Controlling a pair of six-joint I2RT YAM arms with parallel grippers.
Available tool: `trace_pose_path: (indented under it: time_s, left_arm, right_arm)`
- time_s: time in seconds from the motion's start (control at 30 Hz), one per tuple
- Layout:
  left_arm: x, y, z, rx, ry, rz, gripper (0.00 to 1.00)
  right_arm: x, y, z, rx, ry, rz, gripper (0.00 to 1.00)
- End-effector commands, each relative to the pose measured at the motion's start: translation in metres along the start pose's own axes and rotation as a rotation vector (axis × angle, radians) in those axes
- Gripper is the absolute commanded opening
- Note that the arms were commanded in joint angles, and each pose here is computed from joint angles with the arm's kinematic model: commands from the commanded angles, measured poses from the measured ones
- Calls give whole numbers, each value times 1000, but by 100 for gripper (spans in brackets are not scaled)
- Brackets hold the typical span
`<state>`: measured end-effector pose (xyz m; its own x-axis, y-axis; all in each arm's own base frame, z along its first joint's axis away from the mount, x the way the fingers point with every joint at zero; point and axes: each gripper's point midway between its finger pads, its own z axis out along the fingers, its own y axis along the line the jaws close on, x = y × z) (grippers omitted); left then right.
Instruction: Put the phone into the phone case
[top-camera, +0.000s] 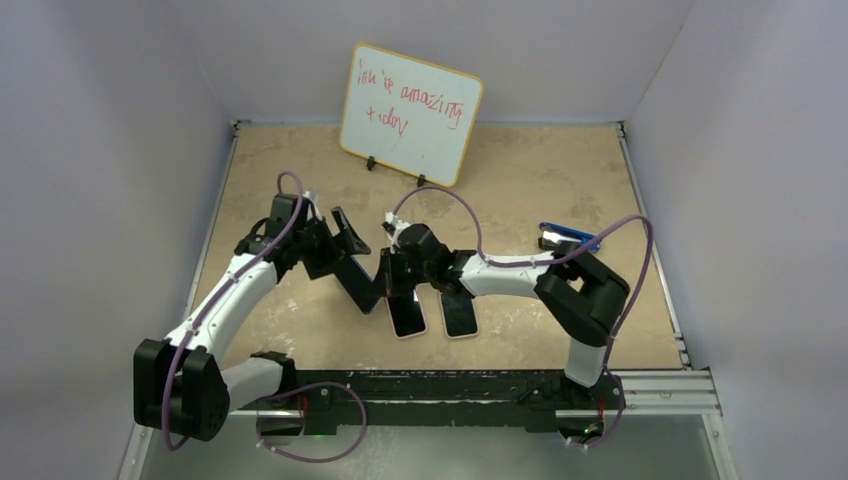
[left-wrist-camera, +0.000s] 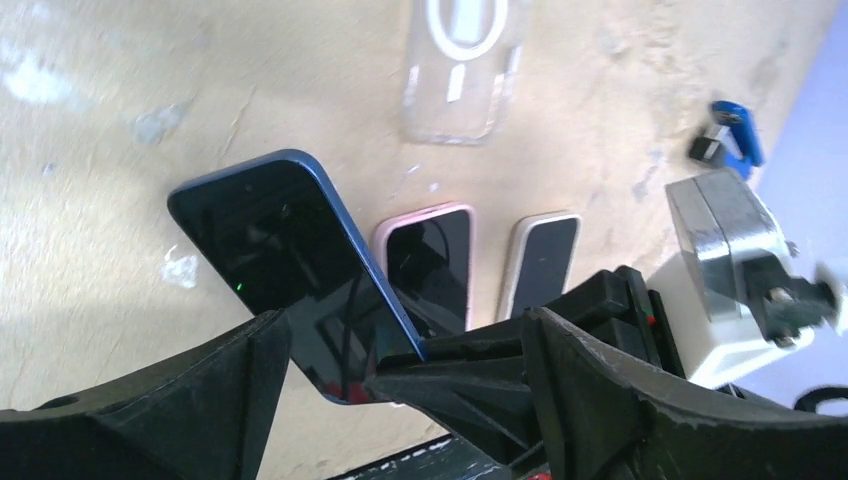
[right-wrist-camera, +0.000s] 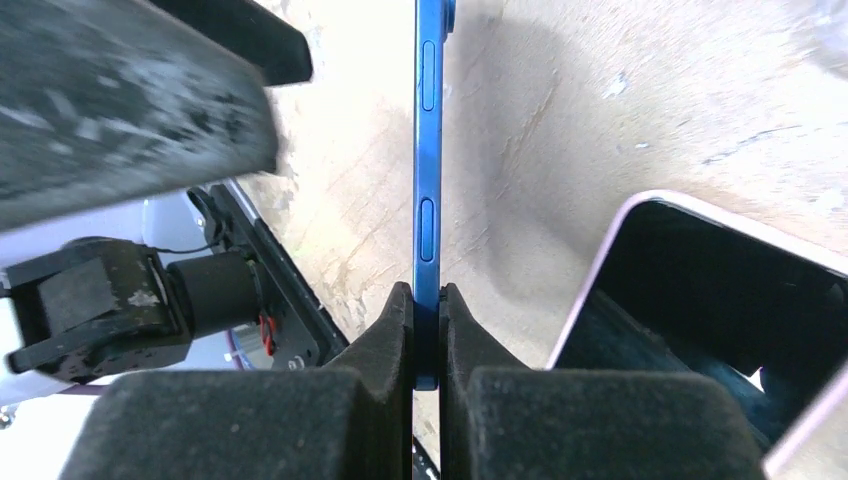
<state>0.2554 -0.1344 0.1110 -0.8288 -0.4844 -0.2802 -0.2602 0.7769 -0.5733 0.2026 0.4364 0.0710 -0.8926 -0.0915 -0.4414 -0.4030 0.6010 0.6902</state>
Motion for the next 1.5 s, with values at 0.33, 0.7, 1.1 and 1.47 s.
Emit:
trace_pose_path:
  time_s: [0.33, 0.7, 1.1, 1.47]
  left_arm:
    - [-64, -70, -2, 235, -140, 247, 77]
    - [-89, -52, 68, 241, -62, 146, 65]
    - [-73, -32, 127, 236, 95, 82, 55]
    - [-60, -25, 147, 229, 165, 51, 48]
  right_arm:
    - [-123, -27, -76, 96, -427, 114, 0]
    - [-142, -59, -51, 172, -480, 201, 0]
    - [-136, -90, -26, 221, -465, 257, 0]
    - [-122, -106, -10, 247, -400, 260, 14]
